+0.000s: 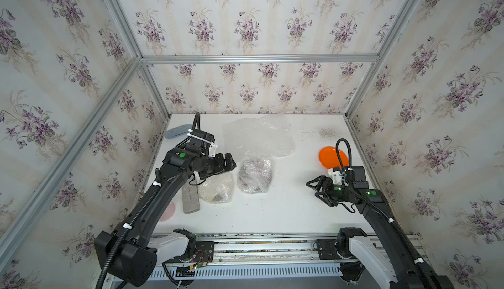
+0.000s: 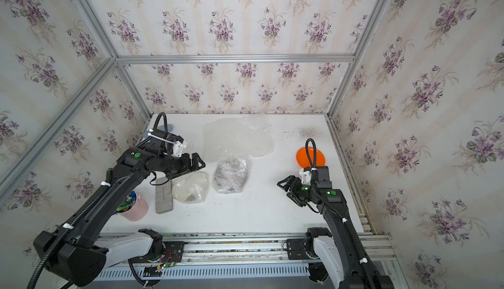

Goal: Unpack dinner plates from bubble wrap
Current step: Adjust the bubble wrap at the center of the board.

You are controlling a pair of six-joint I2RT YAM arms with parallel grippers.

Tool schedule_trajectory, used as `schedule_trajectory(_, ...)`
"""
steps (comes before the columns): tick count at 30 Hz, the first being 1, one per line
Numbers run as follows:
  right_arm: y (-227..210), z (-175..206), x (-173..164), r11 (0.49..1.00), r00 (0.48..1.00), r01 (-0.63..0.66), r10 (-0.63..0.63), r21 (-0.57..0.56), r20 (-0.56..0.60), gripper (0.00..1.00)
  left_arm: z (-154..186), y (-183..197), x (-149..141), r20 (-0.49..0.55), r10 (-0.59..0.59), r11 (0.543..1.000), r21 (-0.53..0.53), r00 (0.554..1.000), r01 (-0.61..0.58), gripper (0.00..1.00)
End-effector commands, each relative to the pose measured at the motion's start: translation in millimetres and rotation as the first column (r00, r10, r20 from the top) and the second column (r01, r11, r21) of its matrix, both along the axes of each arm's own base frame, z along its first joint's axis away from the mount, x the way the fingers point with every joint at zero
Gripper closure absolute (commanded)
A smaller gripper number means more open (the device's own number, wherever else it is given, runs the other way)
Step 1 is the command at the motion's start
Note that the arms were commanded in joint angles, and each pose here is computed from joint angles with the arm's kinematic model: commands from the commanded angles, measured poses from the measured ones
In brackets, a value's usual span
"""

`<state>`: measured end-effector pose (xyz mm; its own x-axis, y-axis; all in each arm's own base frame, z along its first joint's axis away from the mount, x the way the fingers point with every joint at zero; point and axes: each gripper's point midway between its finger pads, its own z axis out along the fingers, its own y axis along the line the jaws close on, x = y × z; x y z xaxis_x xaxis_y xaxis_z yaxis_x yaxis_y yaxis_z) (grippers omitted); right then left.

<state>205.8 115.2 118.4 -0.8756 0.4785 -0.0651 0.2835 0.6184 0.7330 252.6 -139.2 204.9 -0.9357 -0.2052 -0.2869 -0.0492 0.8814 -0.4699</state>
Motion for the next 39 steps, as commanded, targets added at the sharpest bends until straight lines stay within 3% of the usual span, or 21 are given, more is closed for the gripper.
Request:
schedule_trajectory(1,11.6,13.5,22.6,1.000,0.997,-0.020,0.020,0.006,0.074,0.25,-7.3,-10.5,-11.7,-0.034,0.009,0.997,-0.076,0.999,-0.011,0.01)
schedule_trajectory(7,66.7,10.6,36.2,0.986,0.983,-0.168,0.168,-0.004,0.075,0.25,-24.5,-17.3,-32.3,-0.067,0.003,0.994,-0.112,0.998,-0.011,0.01)
schedule_trajectory(12,124.8,8.7,49.1,0.942,0.940,-0.322,0.331,-0.097,0.086,0.25,-24.0,-19.3,-36.2,-0.061,-0.014,0.992,-0.127,0.998,0.006,0.01)
schedule_trajectory(17,173.1,12.9,67.9,0.840,0.864,-0.451,0.496,-0.302,0.089,0.29,-9.1,-17.2,-31.5,-0.014,-0.018,0.993,-0.115,1.000,0.016,0.01)
schedule_trajectory(23,215.0,7.2,78.7,0.724,0.786,-0.536,0.616,-0.435,0.056,0.38,3.4,-5.7,-29.6,0.035,0.006,0.997,-0.076,0.999,-0.003,0.01)
schedule_trajectory(27,230.3,-7.9,78.3,0.660,0.752,-0.572,0.659,-0.488,0.010,0.39,12.5,7.0,-31.9,0.080,0.032,0.998,-0.050,0.996,-0.028,0.01)
schedule_trajectory(39,257.0,-39.8,86.0,0.569,0.703,-0.617,0.709,-0.544,-0.056,0.46,13.2,20.1,-42.2,0.062,0.039,0.999,-0.039,0.997,-0.036,0.01)
